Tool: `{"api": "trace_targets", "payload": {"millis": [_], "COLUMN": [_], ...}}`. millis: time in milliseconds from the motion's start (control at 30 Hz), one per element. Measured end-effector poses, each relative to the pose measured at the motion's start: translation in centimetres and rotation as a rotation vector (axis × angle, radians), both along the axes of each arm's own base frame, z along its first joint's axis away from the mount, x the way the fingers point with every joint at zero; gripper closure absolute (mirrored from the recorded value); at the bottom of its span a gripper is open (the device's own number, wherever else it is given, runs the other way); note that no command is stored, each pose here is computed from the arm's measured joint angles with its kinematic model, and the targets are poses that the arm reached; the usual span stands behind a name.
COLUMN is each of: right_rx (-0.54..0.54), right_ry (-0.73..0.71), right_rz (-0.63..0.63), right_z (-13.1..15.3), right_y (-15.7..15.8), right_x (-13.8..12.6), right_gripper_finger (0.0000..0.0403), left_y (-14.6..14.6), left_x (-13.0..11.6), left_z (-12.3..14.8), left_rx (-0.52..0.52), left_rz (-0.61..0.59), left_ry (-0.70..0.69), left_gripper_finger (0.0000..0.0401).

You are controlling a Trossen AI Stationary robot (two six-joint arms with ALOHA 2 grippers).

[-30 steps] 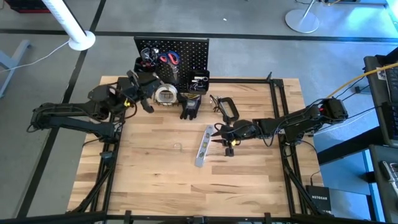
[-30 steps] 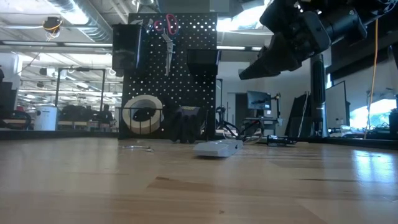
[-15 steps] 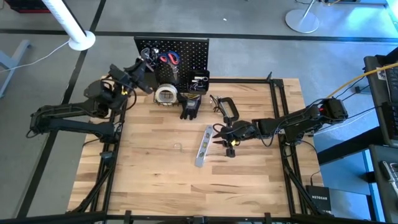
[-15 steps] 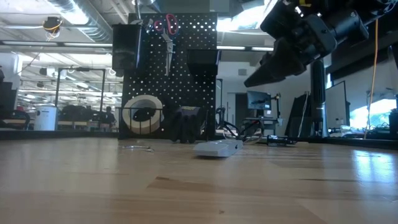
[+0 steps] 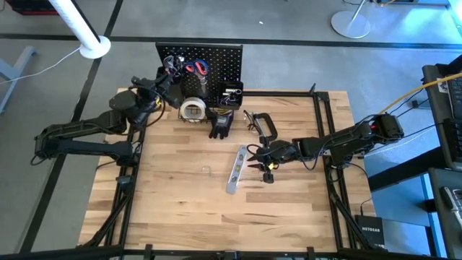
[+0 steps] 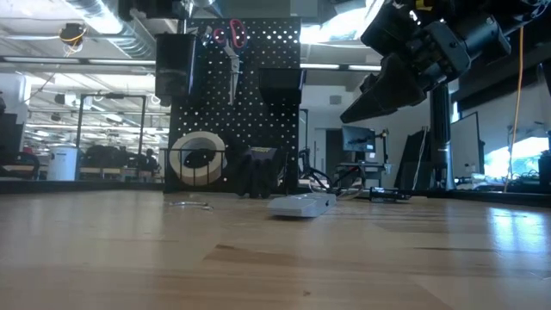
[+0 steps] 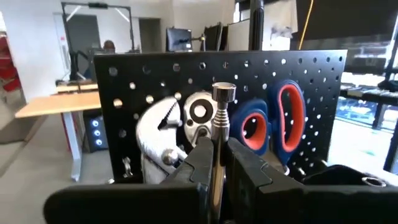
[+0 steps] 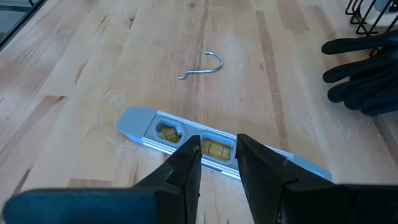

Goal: Hang tools onto peg board
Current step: Put the telescopic magnetic pen into the left black bin on the pegboard, then put the hanger hook into the right black bin on the pegboard

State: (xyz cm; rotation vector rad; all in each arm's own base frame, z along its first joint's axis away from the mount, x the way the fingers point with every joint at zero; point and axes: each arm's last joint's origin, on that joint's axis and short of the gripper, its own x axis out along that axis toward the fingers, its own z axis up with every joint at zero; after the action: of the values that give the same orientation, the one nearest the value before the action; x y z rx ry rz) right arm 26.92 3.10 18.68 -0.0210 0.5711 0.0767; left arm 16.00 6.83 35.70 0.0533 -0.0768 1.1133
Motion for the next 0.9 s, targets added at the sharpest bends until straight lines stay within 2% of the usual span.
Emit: {"api": "trace_targets", "payload": {"millis": [133,200,367,533,700,800,900], "right_rx": [0.000,0.000,0.000,-0.001,-0.001,-0.001,-0.002], "right_ry": [0.000,0.000,0.000,0.002,0.003,0.003,0.003], "right_rz": [0.000,0.000,0.000,0.001,0.001,0.001,0.001], "right_z": [0.0,0.0,0.0,0.0,0.0,0.0,0.0], "right_y": [0.0,0.0,0.0,0.0,0.0,0.0,0.0], "right_x": [0.0,0.0,0.0,0.0,0.0,0.0,0.0], "right_gripper_finger": [0.0297,0.0297,0.0297,0.0297,0.0297,0.0297,0.0297], "left_y": [0.1,0.1,-0.4,-1.6,-3.3,-4.6,-5.9], "left_x": [0.0,0.0,0.0,-0.4,-0.4,0.3,1.3], "left_z": [-0.3,-0.4,-0.4,1.6,2.3,0.9,-0.8], "left_rx": [-0.026,-0.032,-0.034,-0.037,-0.094,-0.184,-0.312], "left_rz": [-0.005,-0.005,-0.028,-0.092,-0.270,-0.432,-0.545], "left_ry": [0.002,0.007,0.017,0.085,0.164,0.245,0.324], "left_gripper_finger": [0.0381,0.0367,0.0299,0.0242,0.0223,0.0222,0.0221]}}
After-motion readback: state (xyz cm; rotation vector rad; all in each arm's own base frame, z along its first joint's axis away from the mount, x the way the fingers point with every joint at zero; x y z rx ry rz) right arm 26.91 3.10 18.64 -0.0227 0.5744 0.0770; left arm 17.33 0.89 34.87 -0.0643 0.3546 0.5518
